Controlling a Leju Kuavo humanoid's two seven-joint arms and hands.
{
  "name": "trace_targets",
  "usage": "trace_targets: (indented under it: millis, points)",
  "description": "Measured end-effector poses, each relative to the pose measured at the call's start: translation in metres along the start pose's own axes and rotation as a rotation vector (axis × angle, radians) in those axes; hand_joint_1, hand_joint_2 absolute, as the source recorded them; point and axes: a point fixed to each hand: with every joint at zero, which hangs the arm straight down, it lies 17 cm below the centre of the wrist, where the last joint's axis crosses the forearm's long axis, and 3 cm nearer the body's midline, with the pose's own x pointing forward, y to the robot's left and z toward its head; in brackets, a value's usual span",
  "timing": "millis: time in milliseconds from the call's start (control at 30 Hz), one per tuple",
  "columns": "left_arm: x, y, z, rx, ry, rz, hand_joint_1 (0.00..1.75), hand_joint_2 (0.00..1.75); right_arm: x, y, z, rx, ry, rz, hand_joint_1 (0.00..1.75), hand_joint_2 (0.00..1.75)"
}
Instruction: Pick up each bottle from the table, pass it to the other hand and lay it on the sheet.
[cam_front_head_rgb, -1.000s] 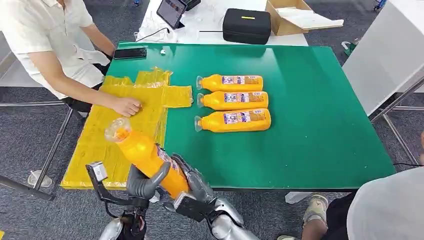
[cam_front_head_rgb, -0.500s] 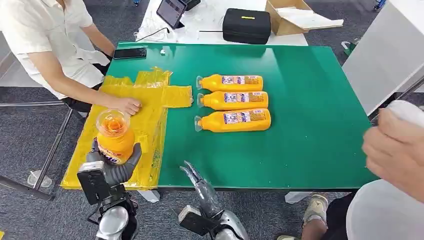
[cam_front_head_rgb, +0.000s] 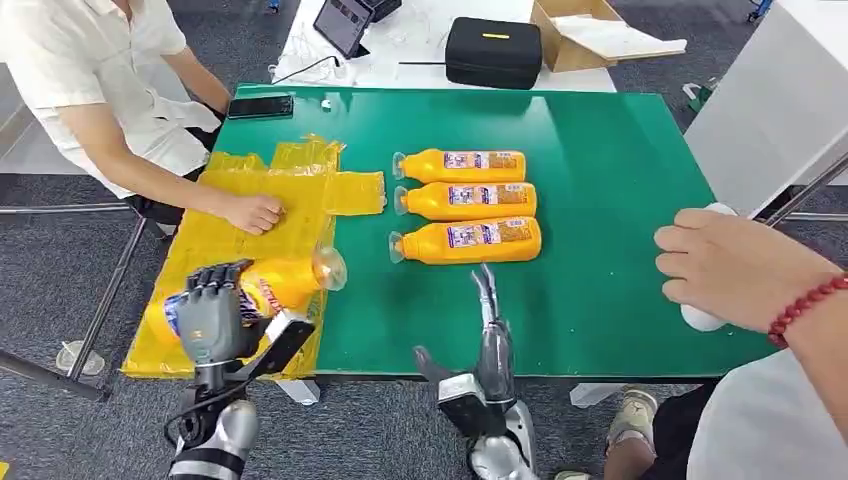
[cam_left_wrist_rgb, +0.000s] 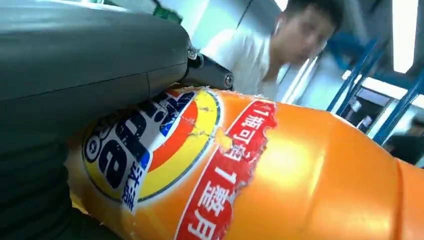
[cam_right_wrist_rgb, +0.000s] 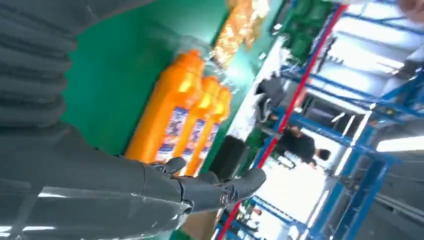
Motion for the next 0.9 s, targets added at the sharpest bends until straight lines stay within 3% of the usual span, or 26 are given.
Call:
trace_targets:
  millis: [100, 133, 200, 233, 300, 333, 433, 733, 900]
  points:
    - [-0.014, -0.027, 0.004, -0.095, 0.024, -0.033, 1.73, 1.75, 0.003, -0.003, -0.003, -0.009, -0.001, -0.026, 0.00, 1.75]
    - [-0.017, -0.035, 0.006, -0.125, 0.026, -0.039, 1.31, 1.75, 0.004, -0.003, -0.003, -0.011, 0.001, -0.033, 0.00, 1.75]
    - [-0.023, -0.050, 0.010, -0.185, 0.024, -0.050, 1.24, 1.75, 0.003, -0.003, -0.003, -0.013, 0.007, -0.046, 0.00, 1.75]
    - [-0.026, -0.056, 0.013, -0.213, 0.020, -0.057, 0.73, 1.75, 0.003, -0.003, -0.003, -0.014, 0.010, -0.051, 0.00, 1.75]
    - [-0.031, -0.068, 0.019, -0.264, 0.016, -0.066, 0.73, 1.75, 0.003, -0.002, -0.003, -0.013, 0.013, -0.059, 0.00, 1.75]
    - [-0.033, -0.072, 0.021, -0.286, 0.017, -0.066, 0.45, 1.75, 0.003, -0.001, -0.002, -0.011, 0.014, -0.062, 0.00, 1.75]
    - [-0.038, -0.082, 0.025, -0.337, 0.010, -0.071, 0.03, 1.75, 0.003, 0.000, -0.003, -0.005, 0.012, -0.069, 0.00, 1.75]
    - [-0.044, -0.108, 0.036, -0.526, -0.007, 0.029, 0.00, 1.75, 0.003, 0.003, -0.007, 0.005, 0.014, -0.096, 0.00, 1.75]
    - [-0.050, -0.102, 0.035, -0.507, -0.002, 0.062, 0.00, 1.75, 0.001, 0.004, -0.008, 0.012, 0.018, -0.100, 0.00, 1.75]
